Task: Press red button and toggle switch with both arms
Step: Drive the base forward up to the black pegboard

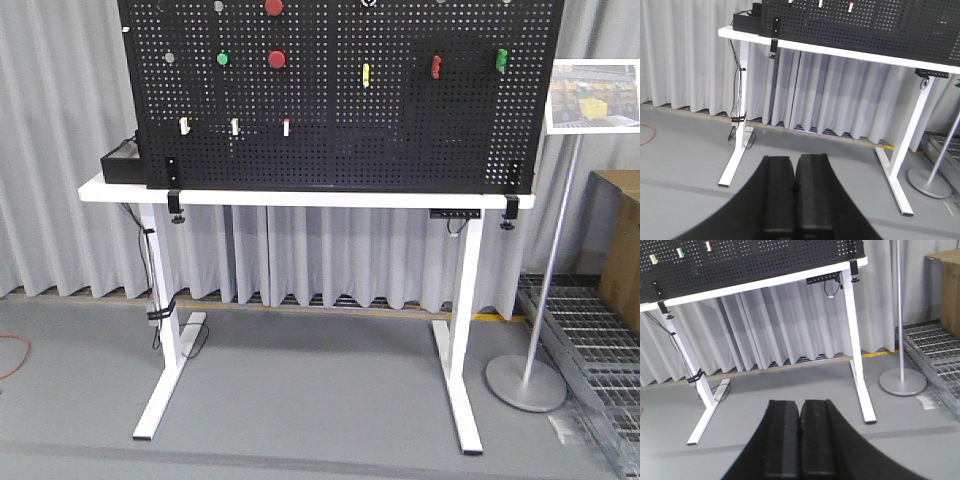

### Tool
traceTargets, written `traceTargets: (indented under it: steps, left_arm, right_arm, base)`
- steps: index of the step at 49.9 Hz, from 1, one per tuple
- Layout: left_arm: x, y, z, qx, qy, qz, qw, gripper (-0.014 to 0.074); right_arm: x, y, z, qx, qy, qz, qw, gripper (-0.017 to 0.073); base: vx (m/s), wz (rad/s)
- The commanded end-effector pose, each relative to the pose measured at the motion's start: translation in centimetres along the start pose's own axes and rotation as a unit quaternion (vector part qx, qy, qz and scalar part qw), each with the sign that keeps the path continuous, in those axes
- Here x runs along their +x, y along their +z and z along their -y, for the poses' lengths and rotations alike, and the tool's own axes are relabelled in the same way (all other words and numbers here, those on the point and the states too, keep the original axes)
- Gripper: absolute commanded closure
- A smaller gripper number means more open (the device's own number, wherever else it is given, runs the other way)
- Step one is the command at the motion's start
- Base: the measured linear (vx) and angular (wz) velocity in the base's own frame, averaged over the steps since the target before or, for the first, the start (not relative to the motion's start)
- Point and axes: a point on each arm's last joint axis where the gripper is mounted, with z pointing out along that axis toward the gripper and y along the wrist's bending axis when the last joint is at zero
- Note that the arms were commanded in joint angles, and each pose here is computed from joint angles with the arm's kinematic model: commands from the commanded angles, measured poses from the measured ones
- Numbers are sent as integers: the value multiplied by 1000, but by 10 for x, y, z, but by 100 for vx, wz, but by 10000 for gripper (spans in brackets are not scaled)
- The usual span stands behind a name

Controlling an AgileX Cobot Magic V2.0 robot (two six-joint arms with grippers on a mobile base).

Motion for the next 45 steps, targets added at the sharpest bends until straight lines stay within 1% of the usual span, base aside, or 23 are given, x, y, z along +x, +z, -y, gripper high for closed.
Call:
traceTargets:
  steps: [1, 45]
  left_arm:
    - [3, 1, -2, 0, -8, 33, 999, 591]
    - [3, 1, -2, 0, -8, 33, 999, 591]
  right_arm:
    - [-5, -1, 0, -5, 0, 45, 999, 559]
    - [-4, -1, 0, -4, 0, 42, 999, 559]
  base:
    - [37, 1]
    - [42, -8]
